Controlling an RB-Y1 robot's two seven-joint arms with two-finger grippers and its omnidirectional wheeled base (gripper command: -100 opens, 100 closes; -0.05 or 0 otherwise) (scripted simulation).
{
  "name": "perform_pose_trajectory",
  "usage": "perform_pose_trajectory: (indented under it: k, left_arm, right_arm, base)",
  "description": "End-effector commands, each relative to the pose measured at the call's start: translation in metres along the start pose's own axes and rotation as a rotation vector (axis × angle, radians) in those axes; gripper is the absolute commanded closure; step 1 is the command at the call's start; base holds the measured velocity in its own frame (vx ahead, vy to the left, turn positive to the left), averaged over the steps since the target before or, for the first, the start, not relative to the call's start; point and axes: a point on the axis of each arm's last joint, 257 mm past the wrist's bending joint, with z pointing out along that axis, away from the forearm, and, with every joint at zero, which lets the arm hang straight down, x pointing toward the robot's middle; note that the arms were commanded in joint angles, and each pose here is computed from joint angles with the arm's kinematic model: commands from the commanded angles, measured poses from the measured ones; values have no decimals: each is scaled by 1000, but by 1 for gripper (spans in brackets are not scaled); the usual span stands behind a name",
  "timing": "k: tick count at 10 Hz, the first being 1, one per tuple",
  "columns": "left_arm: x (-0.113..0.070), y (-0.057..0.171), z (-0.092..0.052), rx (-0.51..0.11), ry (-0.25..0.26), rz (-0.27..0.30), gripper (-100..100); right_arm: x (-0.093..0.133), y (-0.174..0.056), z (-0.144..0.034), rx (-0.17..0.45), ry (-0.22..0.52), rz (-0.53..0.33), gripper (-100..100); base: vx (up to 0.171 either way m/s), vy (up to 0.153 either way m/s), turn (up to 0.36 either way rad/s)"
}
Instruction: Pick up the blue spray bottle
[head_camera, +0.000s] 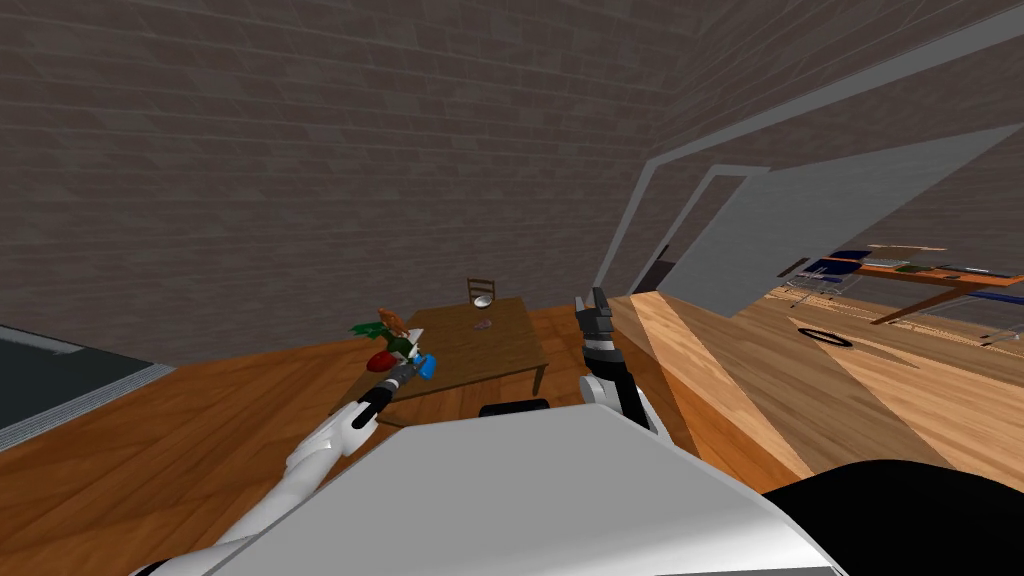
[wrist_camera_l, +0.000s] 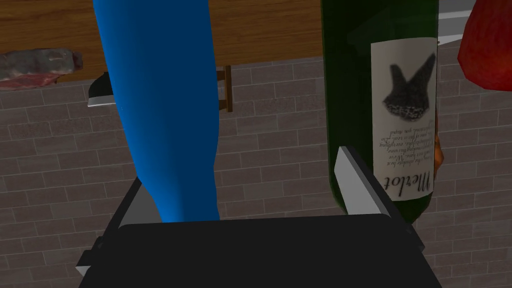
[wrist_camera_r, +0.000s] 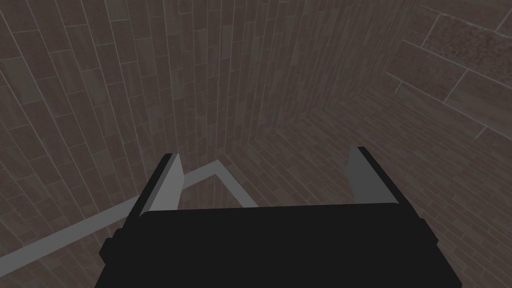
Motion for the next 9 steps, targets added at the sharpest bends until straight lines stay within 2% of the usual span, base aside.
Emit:
perform_pose_trajectory:
  k: [1,4,5,7,8,9]
  left_arm:
    - [-15,15,1,-8,-31,4,-100]
    - [8,25,-7,-25,6,-17,-100]
    - [-11,37,-6,-27,-33,-13,-100]
    - [18,48,-16,-49,15,-42,-100]
    - [14,47,-15,-44,7,-39,-100]
    - [19,48,-17,-50,17,-43,-100]
  right_arm:
    - [0,0,0,0,0,0,0]
    - [0,0,0,0,0,0,0]
    - [0,0,0,0,0,0,0]
    - [0,0,0,0,0,0,0]
    - [0,0,0,0,0,0,0]
    - [0,0,0,0,0,0,0]
  base:
    - [-11,-57,-141]
    - [-2,-28,-38]
    - [-13,-51,-195]
    - [-1,-39,-38]
    - [1,-6,25]
    - [0,0,0]
